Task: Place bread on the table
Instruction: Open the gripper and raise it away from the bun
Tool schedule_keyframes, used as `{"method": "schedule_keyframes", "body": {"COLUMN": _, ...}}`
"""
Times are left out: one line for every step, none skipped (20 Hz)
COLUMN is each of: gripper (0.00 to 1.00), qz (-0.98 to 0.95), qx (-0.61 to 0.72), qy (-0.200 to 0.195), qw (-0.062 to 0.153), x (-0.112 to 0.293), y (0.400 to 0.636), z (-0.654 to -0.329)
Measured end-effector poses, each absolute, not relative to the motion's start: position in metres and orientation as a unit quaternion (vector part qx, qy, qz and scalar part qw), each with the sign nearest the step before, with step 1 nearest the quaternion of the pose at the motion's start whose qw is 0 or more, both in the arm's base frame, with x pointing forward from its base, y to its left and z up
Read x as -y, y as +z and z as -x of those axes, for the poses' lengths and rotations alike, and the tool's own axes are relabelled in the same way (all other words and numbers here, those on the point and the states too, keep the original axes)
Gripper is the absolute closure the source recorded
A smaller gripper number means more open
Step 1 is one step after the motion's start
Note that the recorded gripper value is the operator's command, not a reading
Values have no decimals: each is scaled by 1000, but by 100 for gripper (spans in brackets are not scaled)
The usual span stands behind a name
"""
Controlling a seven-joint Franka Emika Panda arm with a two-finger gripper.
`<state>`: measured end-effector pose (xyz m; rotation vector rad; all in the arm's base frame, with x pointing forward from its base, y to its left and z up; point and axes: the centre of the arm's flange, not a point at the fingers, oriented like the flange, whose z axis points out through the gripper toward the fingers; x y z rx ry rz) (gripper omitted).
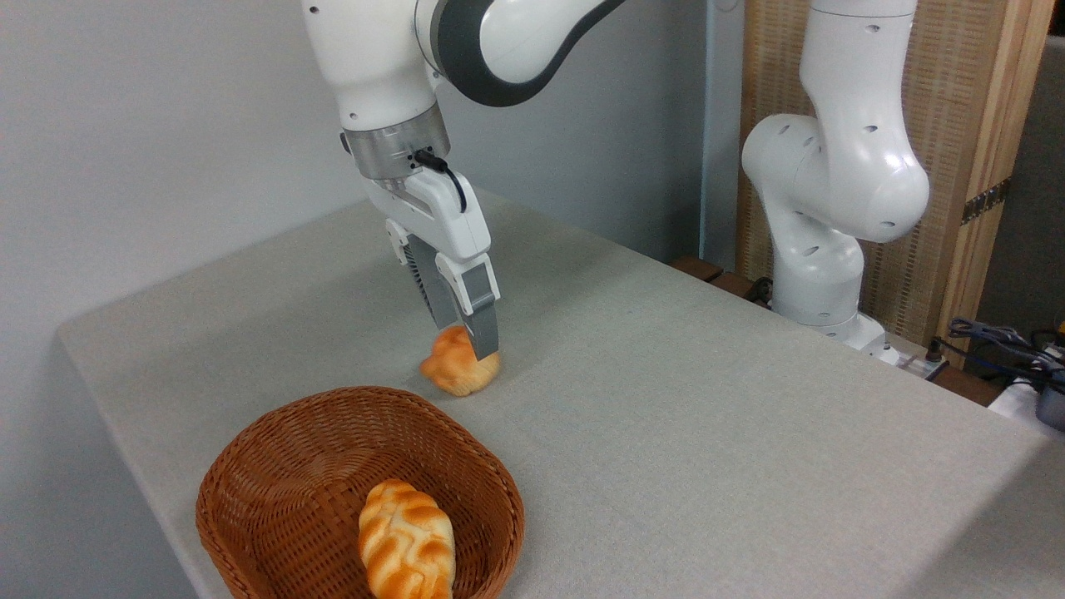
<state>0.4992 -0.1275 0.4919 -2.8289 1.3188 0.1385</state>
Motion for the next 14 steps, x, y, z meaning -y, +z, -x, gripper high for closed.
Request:
{"method": "schedule_keyframes", "body": {"gripper": 0, "qz": 907, "qx": -420, "qy": 41, "qw": 9, "x": 126, "y": 495, "z": -501}}
{"method": "schedule_keyframes", "body": {"gripper": 0, "qz": 908, "qx": -417, "qy": 36, "qw": 10, "x": 123, "y": 500, "z": -503}}
{"method": "schedule_keyframes", "body": {"gripper": 0, "qz": 910, "qx": -414, "qy": 28, "qw": 11, "x": 120, "y": 507, "z": -505}}
{"method": "schedule_keyframes", "body": {"gripper": 0, "qz": 913, "qx": -408, "qy": 18, "qw": 12, "x": 114, "y": 517, "z": -509}}
{"method": "schedule_keyframes", "body": {"gripper": 0, "qz": 917, "qx": -398, "qy": 6, "qw": 13, "x": 104, "y": 529, "z": -514}}
{"method": "schedule_keyframes", "body": {"gripper": 0, "qz": 922, "qx": -388, "qy": -5, "qw": 13, "x": 93, "y": 542, "z": -518}}
{"method": "schedule_keyframes", "body": {"gripper": 0, "qz": 926, "qx": -377, "qy": -15, "qw": 10, "x": 82, "y": 557, "z": -522}}
{"method": "schedule_keyframes", "body": {"gripper": 0, "qz": 930, "qx": -367, "qy": -20, "qw": 8, "x": 72, "y": 572, "z": -524}}
{"method": "schedule_keyframes", "body": {"gripper": 0, "qz": 933, "qx": -358, "qy": -25, "qw": 7, "x": 63, "y": 586, "z": -526}}
{"method": "schedule_keyframes", "body": {"gripper": 0, "qz": 935, "qx": -353, "qy": -28, "qw": 6, "x": 57, "y": 600, "z": -528}}
{"method": "schedule_keyframes", "body": {"gripper": 0, "qz": 936, "qx": -350, "qy": -31, "qw": 6, "x": 54, "y": 611, "z": -530}}
{"method": "schedule_keyframes", "body": {"gripper": 0, "qz": 937, "qx": -349, "qy": -31, "qw": 4, "x": 54, "y": 618, "z": -532}}
{"method": "schedule_keyframes", "body": {"gripper": 0, "qz": 937, "qx": -348, "qy": -29, "qw": -1, "x": 55, "y": 622, "z": -534}}
{"method": "schedule_keyframes", "body": {"gripper": 0, "qz": 937, "qx": -348, "qy": -25, "qw": -6, "x": 56, "y": 624, "z": -536}}
